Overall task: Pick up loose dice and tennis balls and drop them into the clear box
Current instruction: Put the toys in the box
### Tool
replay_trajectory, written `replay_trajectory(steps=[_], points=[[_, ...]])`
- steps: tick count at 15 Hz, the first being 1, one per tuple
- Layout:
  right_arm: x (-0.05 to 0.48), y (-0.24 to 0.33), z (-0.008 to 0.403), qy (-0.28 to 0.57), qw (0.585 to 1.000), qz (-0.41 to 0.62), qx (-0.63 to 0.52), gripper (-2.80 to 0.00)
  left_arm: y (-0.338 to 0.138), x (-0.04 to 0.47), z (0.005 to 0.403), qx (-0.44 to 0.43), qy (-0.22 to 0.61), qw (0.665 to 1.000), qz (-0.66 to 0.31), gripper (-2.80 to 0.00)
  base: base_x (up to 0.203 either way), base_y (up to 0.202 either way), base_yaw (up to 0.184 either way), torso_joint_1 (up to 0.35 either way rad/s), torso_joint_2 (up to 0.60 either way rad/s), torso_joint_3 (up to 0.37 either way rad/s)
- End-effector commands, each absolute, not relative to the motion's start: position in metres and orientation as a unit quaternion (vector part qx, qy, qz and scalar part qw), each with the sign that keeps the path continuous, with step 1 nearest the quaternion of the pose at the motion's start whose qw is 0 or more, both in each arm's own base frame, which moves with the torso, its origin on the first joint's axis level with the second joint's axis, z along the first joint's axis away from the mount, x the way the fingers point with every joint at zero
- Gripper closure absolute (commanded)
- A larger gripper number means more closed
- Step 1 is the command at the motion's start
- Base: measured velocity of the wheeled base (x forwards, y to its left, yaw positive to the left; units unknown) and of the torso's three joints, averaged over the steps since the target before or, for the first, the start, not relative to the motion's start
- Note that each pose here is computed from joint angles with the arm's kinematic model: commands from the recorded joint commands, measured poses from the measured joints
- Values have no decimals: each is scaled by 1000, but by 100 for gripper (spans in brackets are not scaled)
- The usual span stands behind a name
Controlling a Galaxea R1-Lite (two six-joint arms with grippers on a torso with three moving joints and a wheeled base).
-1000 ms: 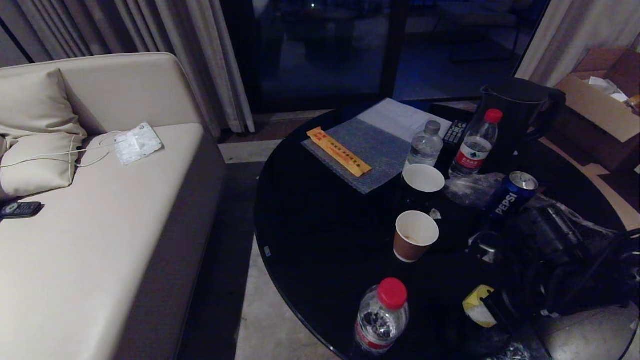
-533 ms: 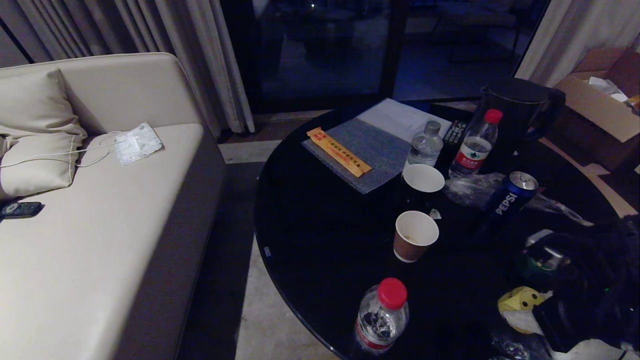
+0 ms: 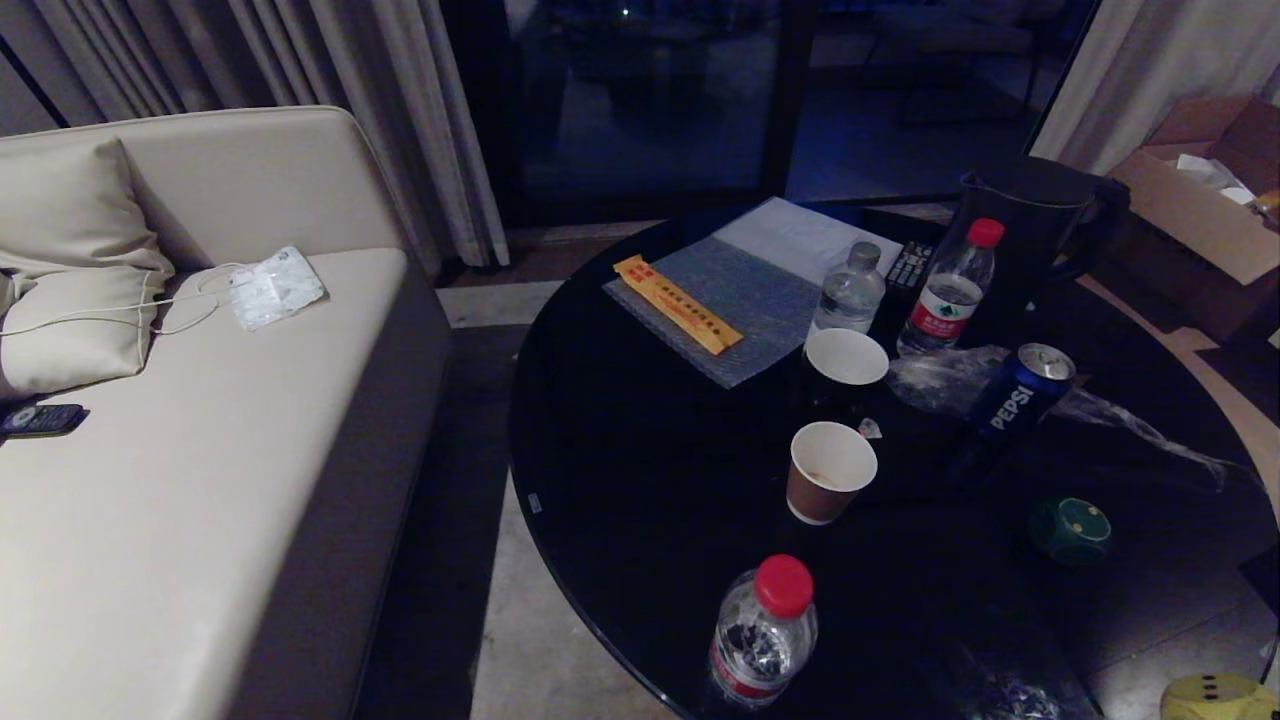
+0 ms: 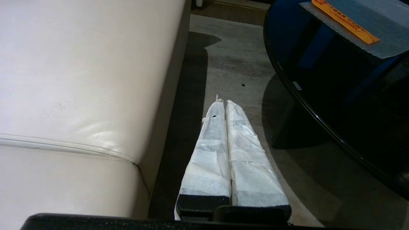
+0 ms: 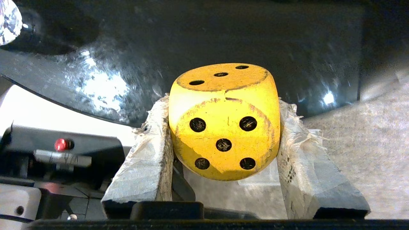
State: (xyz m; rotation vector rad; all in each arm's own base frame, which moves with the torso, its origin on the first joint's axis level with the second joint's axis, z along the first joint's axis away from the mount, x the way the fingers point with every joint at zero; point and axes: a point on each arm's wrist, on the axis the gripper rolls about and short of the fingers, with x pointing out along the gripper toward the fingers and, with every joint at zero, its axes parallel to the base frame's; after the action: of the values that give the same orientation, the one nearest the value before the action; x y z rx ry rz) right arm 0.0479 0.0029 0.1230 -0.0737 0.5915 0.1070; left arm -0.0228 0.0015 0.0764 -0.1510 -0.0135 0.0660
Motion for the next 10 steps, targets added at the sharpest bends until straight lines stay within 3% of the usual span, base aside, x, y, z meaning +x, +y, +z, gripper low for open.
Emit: replay_trajectory(steps=[1, 6, 10], points=[[10, 1, 114, 199, 979, 36, -32, 0, 2, -23, 76, -76, -8, 997, 33, 0, 0, 0, 0, 0, 0, 0], [-32, 1, 84, 75, 996, 25, -30, 0, 2, -23, 76, -76, -8, 997, 33, 0, 0, 0, 0, 0, 0, 0], [-29, 0, 76, 51, 999, 13, 3, 0, 2, -23, 76, -76, -8, 997, 33, 0, 0, 0, 0, 0, 0, 0]])
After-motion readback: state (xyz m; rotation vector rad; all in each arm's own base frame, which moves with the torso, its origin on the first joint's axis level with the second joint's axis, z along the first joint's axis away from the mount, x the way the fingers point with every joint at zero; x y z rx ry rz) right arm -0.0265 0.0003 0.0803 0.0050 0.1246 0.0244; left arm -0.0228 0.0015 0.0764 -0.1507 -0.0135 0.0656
